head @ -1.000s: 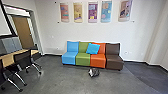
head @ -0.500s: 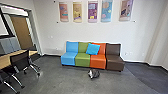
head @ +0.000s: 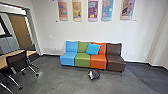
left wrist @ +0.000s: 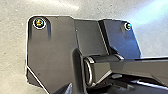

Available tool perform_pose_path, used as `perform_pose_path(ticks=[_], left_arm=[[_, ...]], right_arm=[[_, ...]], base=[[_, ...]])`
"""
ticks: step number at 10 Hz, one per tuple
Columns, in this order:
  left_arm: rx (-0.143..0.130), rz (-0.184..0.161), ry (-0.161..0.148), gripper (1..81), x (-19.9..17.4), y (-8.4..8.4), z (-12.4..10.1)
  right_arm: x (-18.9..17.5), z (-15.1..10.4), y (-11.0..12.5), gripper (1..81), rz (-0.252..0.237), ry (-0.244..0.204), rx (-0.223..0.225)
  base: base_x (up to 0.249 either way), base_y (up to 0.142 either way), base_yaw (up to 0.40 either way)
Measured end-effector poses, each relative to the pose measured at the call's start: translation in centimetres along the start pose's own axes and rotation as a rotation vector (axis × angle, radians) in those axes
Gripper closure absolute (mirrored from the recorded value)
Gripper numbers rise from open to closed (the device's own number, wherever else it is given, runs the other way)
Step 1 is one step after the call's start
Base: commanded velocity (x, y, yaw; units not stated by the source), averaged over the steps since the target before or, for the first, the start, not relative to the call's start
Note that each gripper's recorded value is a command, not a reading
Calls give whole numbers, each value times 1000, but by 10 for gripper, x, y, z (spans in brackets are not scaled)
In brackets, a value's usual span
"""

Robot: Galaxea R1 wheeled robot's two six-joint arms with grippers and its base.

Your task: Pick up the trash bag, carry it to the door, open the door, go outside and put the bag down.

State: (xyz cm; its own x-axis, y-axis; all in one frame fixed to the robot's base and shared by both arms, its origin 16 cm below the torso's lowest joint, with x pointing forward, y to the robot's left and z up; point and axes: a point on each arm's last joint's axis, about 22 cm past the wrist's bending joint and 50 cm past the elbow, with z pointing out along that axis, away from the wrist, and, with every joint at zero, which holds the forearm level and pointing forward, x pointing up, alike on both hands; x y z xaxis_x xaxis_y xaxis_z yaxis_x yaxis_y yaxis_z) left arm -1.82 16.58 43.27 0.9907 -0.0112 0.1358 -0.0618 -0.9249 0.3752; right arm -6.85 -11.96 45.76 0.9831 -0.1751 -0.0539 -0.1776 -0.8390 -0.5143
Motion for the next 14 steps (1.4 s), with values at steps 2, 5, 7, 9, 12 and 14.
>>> perform_pose_path(ticks=[2,5,7,9,12,14], left_arm=[[0,-1,-3,10,-2,0,0],[0,-1,-4,10,-2,0,0],[0,0,1,10,1,0,0],[-1,-3,-10,10,-9,1,-1],[0,1,3,10,2,0,0],[0,-1,-3,10,-4,0,0]], right_arm=[[4,0,0,10,-4,5,-1],[3,0,1,10,-3,4,-1],[2,0,1,10,-2,3,-1],[-2,-1,2,10,0,1,-2],[2,0,1,10,-3,3,-1],[-1,0,0,10,-1,1,1]], base=[[132,0,0],[132,0,0],[132,0,0],[132,0,0],[132,-20,0],[132,-67,0]])
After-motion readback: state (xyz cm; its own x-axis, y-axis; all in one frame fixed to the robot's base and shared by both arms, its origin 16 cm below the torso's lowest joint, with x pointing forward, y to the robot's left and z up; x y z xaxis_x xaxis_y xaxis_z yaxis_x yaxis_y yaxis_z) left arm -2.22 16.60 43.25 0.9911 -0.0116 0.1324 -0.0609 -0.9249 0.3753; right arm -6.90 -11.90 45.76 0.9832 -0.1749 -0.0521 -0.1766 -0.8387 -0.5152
